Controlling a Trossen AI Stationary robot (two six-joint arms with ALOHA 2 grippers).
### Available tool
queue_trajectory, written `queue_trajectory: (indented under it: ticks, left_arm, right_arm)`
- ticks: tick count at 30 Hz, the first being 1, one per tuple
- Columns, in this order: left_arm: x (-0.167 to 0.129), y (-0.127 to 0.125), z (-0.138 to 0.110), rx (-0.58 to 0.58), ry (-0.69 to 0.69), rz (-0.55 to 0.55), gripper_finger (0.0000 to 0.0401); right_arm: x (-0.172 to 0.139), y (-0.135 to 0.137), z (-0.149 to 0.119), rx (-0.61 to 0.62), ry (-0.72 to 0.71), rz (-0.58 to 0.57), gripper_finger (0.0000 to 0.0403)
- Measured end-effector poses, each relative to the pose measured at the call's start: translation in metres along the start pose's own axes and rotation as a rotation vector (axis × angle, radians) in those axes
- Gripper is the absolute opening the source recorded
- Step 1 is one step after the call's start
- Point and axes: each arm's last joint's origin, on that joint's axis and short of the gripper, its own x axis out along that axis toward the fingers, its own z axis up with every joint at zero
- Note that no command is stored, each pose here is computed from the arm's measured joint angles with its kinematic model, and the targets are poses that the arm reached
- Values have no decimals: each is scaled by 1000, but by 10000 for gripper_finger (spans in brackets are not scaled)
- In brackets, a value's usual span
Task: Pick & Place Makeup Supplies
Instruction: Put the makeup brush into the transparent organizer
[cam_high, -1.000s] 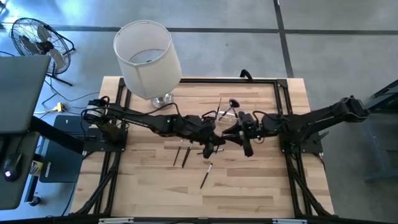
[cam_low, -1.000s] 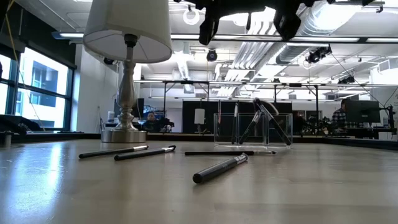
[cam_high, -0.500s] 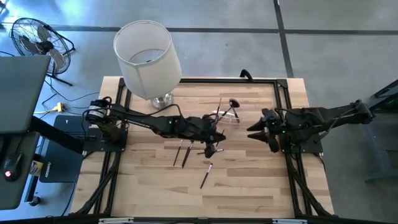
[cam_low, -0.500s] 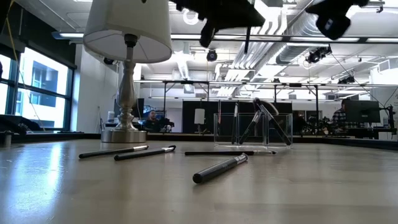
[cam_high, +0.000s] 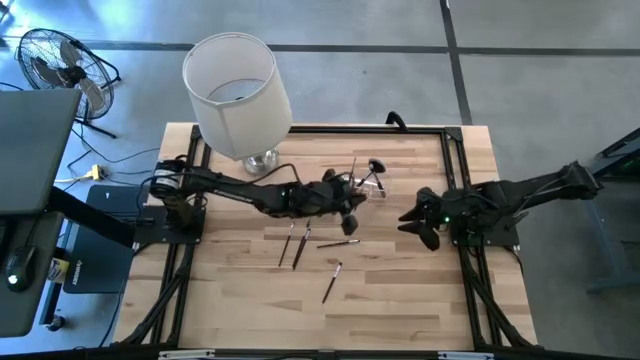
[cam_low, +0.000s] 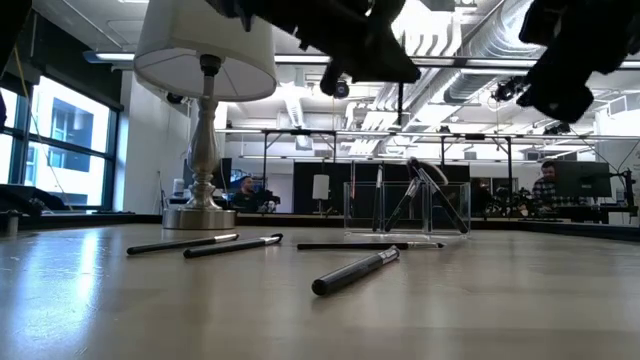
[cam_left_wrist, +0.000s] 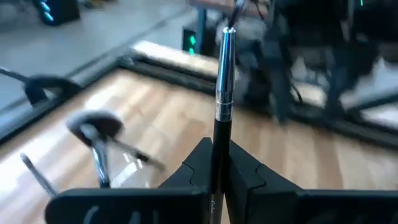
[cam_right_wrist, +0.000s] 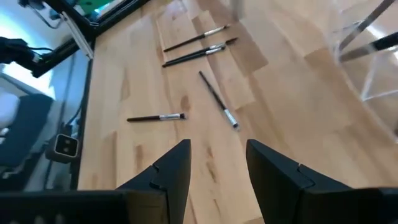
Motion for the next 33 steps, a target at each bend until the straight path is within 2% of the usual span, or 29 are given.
queue_trajectory:
  ticks: [4, 7, 9, 11, 15, 17, 22, 25, 27, 33]
  left_arm:
    - [15, 25, -7, 9, 26, 80, 10]
    - [20, 41, 4, 4, -18, 71, 10]
    - [27, 51, 2, -3, -25, 90, 10]
    - [32, 61, -8, 21, 23, 122, 10]
    - [38, 75, -1, 28, -25, 178, 10]
    - [40, 82, -8, 37, 16, 212, 10]
    - [50, 88, -16, 33, 17, 227, 10]
    - [53, 91, -30, 47, 81, 231, 10]
    - [56, 91, -28, 36, 48, 224, 13]
    - [60, 92, -40, 0, 96, 218, 49]
  right_arm:
    - [12, -8, -12, 41, -2, 22, 149]
    - [18, -13, -20, 71, -7, 24, 149]
    - [21, -15, -24, 84, -14, 30, 149]
    - [23, -17, -26, 100, -28, 39, 149]
    - [25, -18, -27, 115, -68, 49, 149]
    - [25, -18, -26, 115, -82, 52, 149]
    - [25, -19, -25, 118, -116, 16, 149]
    - [25, -19, -24, 119, -132, 4, 149]
    - [25, -19, -24, 120, -140, -2, 149]
    - [25, -19, -23, 122, -161, -16, 149]
